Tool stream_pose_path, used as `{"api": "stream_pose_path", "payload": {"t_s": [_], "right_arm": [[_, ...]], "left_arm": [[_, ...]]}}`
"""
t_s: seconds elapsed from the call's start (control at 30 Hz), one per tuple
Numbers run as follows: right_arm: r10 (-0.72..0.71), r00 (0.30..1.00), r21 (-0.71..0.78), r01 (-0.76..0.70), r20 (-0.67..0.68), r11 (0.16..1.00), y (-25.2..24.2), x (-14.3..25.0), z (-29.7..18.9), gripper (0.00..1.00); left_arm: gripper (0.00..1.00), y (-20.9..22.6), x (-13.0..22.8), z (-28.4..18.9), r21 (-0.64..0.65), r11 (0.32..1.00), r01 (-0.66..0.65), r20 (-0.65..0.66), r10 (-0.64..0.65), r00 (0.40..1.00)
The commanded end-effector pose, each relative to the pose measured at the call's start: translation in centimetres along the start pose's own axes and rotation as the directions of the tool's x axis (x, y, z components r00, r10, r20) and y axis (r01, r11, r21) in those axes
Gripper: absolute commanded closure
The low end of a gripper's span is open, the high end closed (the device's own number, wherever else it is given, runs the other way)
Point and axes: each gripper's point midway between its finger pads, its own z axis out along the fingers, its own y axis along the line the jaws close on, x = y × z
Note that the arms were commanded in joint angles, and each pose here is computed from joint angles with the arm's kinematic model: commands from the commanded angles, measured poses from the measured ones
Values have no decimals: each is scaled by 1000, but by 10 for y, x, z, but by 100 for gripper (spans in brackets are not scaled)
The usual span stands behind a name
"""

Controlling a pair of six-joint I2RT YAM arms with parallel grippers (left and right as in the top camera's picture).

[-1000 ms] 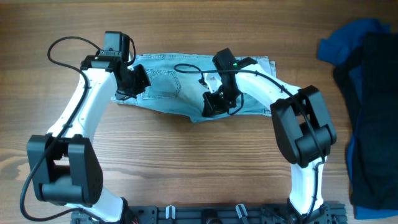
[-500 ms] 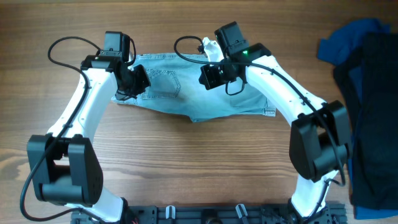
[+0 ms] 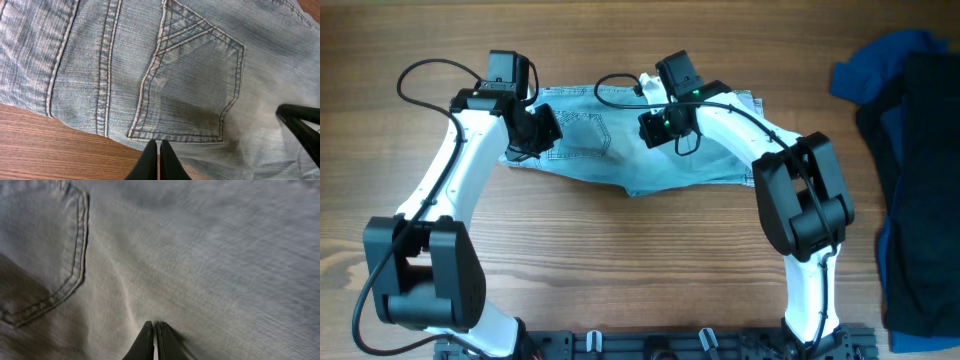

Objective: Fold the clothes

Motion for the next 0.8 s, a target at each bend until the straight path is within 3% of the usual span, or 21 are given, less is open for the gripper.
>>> {"api": "stream_pose_path", "payload": {"t_s": [0.0,0.1,0.53,0.77], "right_arm": [[129,990,-51,-126,52,991,10,-31,-21,96],[245,968,-75,-240,63,968,19,-41,-29,96],[392,920,106,-389,-14,915,0,1,41,96],[329,939,-12,-330,95,944,26,-50,0,96]], "left_arm": [[96,3,-2,0,-10,1000,24,6,-24,1000],[96,3,-2,0,-10,1000,24,5,-24,1000],[96,6,2,0,-19,999,26,-11,-26,1000],[96,5,1,0,-19,999,26,-9,-26,1000]]}}
